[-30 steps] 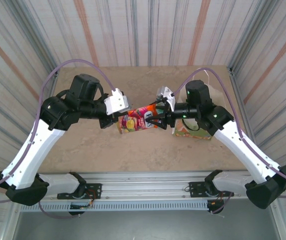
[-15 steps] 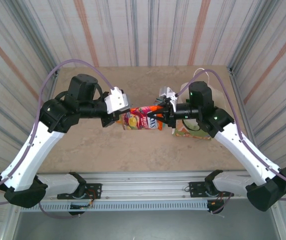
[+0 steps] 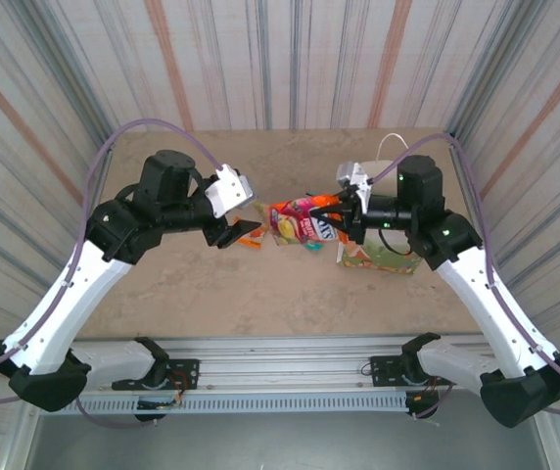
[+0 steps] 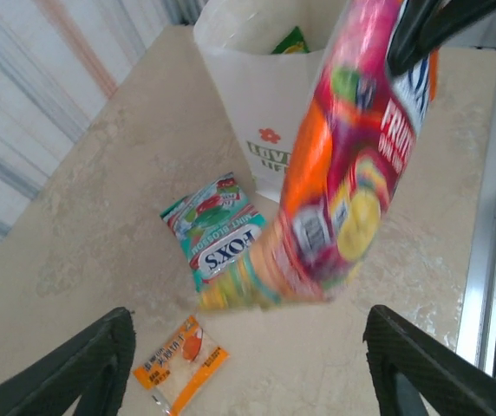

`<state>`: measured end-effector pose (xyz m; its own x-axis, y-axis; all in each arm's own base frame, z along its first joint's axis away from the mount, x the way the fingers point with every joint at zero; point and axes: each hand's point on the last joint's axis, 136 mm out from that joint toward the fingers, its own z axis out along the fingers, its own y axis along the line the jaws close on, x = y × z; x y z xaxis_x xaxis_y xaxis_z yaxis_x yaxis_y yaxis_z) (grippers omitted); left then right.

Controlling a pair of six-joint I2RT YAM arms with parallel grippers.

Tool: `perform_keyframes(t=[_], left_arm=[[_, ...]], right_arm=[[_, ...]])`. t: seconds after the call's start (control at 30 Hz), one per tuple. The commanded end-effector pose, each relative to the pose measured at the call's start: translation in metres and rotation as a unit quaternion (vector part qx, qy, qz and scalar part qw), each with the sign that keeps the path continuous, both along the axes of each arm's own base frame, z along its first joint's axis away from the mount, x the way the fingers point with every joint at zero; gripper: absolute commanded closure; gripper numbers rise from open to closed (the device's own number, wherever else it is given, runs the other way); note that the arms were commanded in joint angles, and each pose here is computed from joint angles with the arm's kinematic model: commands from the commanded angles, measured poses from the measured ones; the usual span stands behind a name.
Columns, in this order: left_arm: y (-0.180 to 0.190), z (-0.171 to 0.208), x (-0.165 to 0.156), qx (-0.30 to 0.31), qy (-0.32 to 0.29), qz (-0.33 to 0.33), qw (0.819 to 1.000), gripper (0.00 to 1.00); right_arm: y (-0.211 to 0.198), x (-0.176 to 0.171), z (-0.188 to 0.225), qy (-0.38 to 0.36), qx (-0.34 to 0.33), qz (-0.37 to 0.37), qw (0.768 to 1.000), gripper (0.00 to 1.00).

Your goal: Place the snacks into the paper bag

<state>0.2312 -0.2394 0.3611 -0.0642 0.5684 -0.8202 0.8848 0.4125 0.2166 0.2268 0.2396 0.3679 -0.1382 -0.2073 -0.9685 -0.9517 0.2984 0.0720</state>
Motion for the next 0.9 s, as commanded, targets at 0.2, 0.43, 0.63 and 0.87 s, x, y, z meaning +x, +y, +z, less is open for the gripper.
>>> perform_keyframes(t=[0.2,0.43,0.63,0.87], left_arm=[[-0.002,-0.016,0.026,-0.086,0.03,0.103,0.991,0.17],[-0.006,-0.05,0.049,-0.067,0.053,0.143,0.986,0.16],[-0.018,-0.074,0.065,-0.044,0.085,0.151,0.984,0.16],[-0.036,-0.096,0.073,-0.037,0.128,0.139,0.981,0.15]], right_arm=[[-0.032,0.018,0.066,-0.075,0.033,-0.043,0.996,1.0],[-0.065,0.049,0.102,-0.043,0.07,-0.122,0.989,1.0],[-0.111,0.07,0.11,0.021,0.109,-0.209,0.972,1.0],[-0.152,0.075,0.093,0.123,0.133,-0.282,0.942,1.0]])
